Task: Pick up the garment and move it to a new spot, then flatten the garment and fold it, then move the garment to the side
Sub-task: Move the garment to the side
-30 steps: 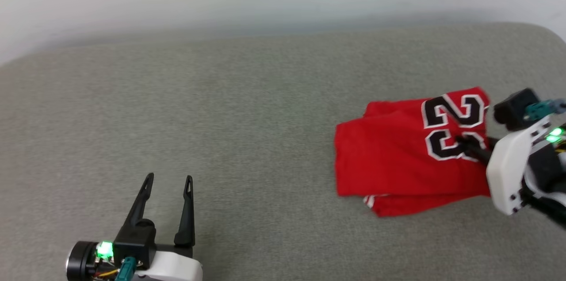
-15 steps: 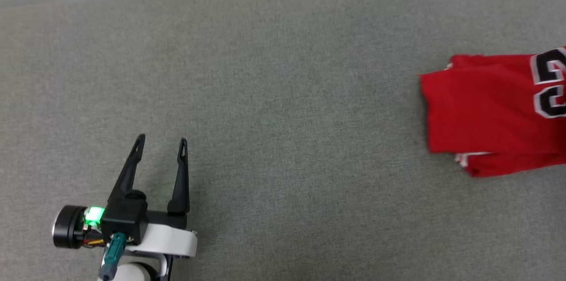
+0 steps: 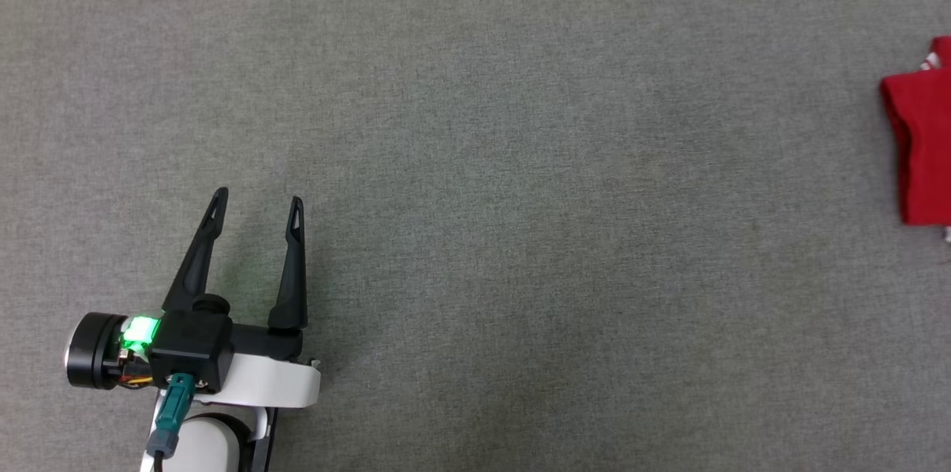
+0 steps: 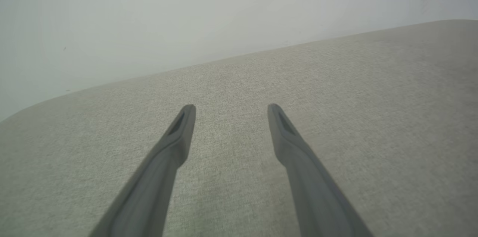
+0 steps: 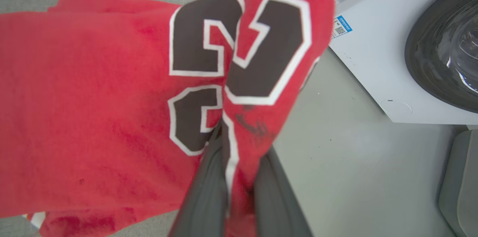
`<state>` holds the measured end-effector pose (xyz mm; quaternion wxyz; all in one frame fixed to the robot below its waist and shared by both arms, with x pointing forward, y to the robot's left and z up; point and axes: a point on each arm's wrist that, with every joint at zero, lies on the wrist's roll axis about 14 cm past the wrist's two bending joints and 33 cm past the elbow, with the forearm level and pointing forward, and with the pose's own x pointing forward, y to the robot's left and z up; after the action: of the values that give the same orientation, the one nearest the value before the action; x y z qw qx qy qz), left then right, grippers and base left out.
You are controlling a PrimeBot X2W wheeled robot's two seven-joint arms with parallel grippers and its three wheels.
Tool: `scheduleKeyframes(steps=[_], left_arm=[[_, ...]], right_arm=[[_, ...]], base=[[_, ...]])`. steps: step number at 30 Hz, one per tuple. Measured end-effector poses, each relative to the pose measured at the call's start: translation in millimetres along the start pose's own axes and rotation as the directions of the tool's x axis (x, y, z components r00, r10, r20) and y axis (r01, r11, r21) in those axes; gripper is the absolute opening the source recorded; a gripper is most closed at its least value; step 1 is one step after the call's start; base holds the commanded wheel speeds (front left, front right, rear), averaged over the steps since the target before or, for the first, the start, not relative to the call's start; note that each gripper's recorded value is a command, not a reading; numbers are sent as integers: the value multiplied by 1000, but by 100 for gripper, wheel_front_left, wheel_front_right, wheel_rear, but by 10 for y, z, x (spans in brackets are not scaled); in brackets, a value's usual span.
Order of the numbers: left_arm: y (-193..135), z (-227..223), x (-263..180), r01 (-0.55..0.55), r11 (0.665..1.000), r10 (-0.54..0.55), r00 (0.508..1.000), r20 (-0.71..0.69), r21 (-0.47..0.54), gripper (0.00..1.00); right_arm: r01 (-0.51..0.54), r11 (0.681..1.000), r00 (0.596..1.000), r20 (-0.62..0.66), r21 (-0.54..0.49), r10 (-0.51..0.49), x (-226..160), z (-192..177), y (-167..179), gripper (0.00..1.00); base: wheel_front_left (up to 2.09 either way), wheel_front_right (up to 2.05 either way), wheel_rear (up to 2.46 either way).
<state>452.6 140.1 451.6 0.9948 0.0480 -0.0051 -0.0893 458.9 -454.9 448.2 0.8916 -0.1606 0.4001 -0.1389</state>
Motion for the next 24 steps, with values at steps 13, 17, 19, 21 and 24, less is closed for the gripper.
scheduleKeyframes(steps=[13,17,19,21,24], left_arm=[[-9,11,25,-3,1000,3,1000,6,7,100],[-28,107,2,-4,1000,4,1000,26,5,100],[-33,162,-29,-9,1000,9,999,36,3,100],[-41,207,-79,-14,1000,14,999,41,0,100],[-31,294,-159,-26,1000,26,998,55,-4,100]], right_arm=[[59,997,998,21,50,-61,51,3,-71,100],[82,995,993,76,56,-86,-58,113,-154,100],[93,994,988,120,51,-98,-138,213,-201,100],[99,993,975,195,58,-109,-241,373,-239,100],[103,992,931,344,75,-123,-447,666,-288,100]], base=[[0,0,0],[0,0,0],[0,0,0],[0,0,0],[0,0,0]])
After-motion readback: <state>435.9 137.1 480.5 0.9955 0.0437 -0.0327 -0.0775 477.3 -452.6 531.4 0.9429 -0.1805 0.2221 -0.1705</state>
